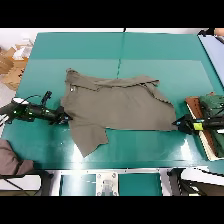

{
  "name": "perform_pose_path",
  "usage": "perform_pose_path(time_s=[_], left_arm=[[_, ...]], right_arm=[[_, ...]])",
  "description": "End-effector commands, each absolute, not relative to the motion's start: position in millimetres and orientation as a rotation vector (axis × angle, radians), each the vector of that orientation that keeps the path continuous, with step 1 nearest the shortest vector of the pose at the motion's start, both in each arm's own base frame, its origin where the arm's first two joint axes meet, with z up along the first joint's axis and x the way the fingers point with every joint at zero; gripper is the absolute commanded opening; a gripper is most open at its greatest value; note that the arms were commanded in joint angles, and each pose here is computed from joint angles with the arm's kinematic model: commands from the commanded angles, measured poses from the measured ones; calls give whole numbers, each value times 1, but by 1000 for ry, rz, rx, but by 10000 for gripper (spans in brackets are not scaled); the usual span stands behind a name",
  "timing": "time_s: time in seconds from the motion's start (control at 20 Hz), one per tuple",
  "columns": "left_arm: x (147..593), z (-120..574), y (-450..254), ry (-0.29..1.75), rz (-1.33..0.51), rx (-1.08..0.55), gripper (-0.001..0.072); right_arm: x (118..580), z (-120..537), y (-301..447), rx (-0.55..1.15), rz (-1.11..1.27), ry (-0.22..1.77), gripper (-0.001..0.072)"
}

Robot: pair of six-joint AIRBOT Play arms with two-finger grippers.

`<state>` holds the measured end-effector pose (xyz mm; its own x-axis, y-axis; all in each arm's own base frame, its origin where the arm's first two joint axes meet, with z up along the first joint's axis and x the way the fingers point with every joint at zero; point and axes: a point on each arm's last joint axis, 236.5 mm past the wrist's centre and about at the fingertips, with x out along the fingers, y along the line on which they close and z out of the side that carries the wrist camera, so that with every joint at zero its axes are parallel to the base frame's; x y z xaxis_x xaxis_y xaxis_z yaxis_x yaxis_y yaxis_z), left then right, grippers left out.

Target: Fold the shirts.

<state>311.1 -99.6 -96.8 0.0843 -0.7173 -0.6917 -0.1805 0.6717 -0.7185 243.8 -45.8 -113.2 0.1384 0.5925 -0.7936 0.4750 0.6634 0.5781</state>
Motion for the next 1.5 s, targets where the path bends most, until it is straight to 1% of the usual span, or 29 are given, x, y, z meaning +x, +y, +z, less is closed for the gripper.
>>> perform_pose_path(time_s=[0.0, 0.05, 0.2, 0.25, 0.35, 0.45, 0.55, 0.65, 0.75, 0.85, 0.9, 1.0, 1.05, 1.1, 1.2, 1.35, 1.45], left_arm=[[312, -95, -100, 1462, -478, -787, 28], [312, -95, -100, 1461, -478, -787, 28], [318, -92, -99, 1445, -484, -772, 28], [323, -86, -98, 1433, -497, -765, 27], [340, -59, -97, 1378, -539, -728, 27], [367, -4, -95, 1251, -574, -668, 26], [390, 85, -91, 1050, -607, -547, 26], [394, 204, -90, 773, -625, -382, 27], [368, 338, -94, 444, -613, -201, 27], [312, 460, -101, 119, -576, -41, 27], [276, 509, -105, -24, -545, 25, 27], [221, 568, -111, -201, -501, 101, 28], [201, 584, -112, -248, -483, 114, 28], [190, 590, -113, -268, -473, 116, 28], [193, 581, -105, -222, -437, 103, 28], [244, 531, -74, -39, -342, 33, 28], [288, 476, -63, 119, -340, -30, 29]], right_arm=[[253, -127, -31, 922, 156, 1493, 369], [260, -124, -29, 929, 165, 1468, 353], [277, -110, -27, 957, 208, 1405, 78], [283, -103, -27, 965, 226, 1390, 16], [301, -75, -26, 971, 292, 1340, 15], [333, -25, -27, 945, 364, 1209, 14], [371, 55, -24, 858, 446, 1006, 15], [393, 164, -19, 714, 509, 745, 15], [388, 286, -11, 537, 523, 452, 14], [358, 395, -5, 341, 446, 181, 14], [335, 442, 2, 261, 402, 56, 15], [290, 506, 14, 150, 317, -137, 15], [270, 529, 19, 111, 274, -218, 15], [254, 543, 21, 80, 229, -277, 15], [244, 547, 21, 36, 179, -296, 15], [263, 521, 1, 96, 149, -221, 15], [291, 477, -21, 195, 146, -129, 14]])
